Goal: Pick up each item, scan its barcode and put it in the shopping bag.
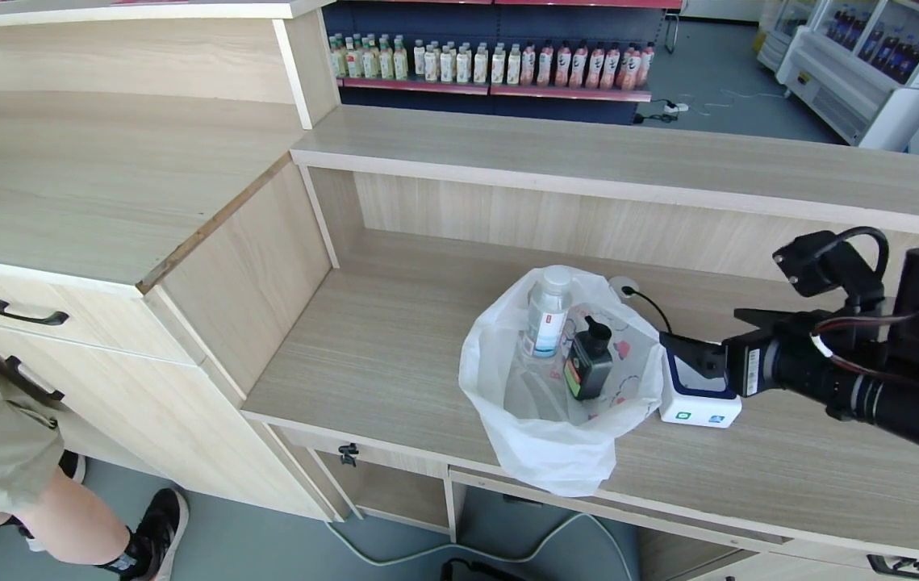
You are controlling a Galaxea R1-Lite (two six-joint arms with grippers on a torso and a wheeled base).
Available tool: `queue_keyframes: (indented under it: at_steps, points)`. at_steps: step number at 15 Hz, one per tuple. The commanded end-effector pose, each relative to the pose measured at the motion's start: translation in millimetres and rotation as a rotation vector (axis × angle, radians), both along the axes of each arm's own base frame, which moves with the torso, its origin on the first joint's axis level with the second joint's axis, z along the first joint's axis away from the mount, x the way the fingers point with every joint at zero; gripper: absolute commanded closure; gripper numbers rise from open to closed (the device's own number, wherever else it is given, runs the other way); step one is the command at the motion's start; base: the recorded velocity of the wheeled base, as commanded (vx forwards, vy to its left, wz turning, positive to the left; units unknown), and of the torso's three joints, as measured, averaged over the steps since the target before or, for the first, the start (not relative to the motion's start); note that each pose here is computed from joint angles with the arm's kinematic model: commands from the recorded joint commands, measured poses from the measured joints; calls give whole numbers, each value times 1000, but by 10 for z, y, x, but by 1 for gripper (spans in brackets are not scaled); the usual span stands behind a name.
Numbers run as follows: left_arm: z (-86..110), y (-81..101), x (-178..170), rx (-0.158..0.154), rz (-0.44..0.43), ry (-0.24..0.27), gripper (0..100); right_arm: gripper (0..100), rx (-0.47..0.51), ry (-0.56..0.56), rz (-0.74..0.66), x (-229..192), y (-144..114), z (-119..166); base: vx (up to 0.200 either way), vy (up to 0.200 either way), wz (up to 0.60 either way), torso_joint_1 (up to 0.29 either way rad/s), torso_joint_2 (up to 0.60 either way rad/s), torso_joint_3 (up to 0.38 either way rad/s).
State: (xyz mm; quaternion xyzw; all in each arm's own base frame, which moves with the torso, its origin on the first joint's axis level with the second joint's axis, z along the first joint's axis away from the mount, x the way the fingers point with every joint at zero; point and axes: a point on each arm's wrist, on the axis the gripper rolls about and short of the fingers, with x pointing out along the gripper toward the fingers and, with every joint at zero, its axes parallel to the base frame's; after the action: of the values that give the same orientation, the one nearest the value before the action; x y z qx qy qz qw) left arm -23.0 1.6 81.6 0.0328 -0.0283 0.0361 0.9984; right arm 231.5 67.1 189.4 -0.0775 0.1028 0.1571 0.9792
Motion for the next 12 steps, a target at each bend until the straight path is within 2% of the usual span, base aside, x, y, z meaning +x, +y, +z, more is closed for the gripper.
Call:
queue_keyframes:
  at_steps: [1, 2, 5, 9, 11, 12]
  points:
    - [0, 0, 0, 0, 0, -1, 0, 0, -54, -85, -110, -886, -308, 389, 0, 0, -600, 2, 7, 2]
    - [0, 0, 0, 0, 0, -1, 0, 0, -56, -76, -143, -965, -337, 364, 0, 0, -600, 2, 7, 7]
    - [0, 0, 0, 0, 0, -1, 0, 0, -4, -73, -170, -1091, -388, 297, 0, 0, 0, 0, 0, 0]
    - [0, 0, 0, 0, 0, -1, 0, 0, 7, -74, -240, -1193, -490, 222, 0, 0, 0, 0, 0, 0]
    - [0, 0, 0, 0, 0, -1, 0, 0, 67, -78, -281, -1288, -540, 193, 0, 0, 0, 0, 0, 0]
    - [0, 0, 0, 0, 0, -1, 0, 0, 65, -86, -288, -1359, -555, 159, 0, 0, 0, 0, 0, 0]
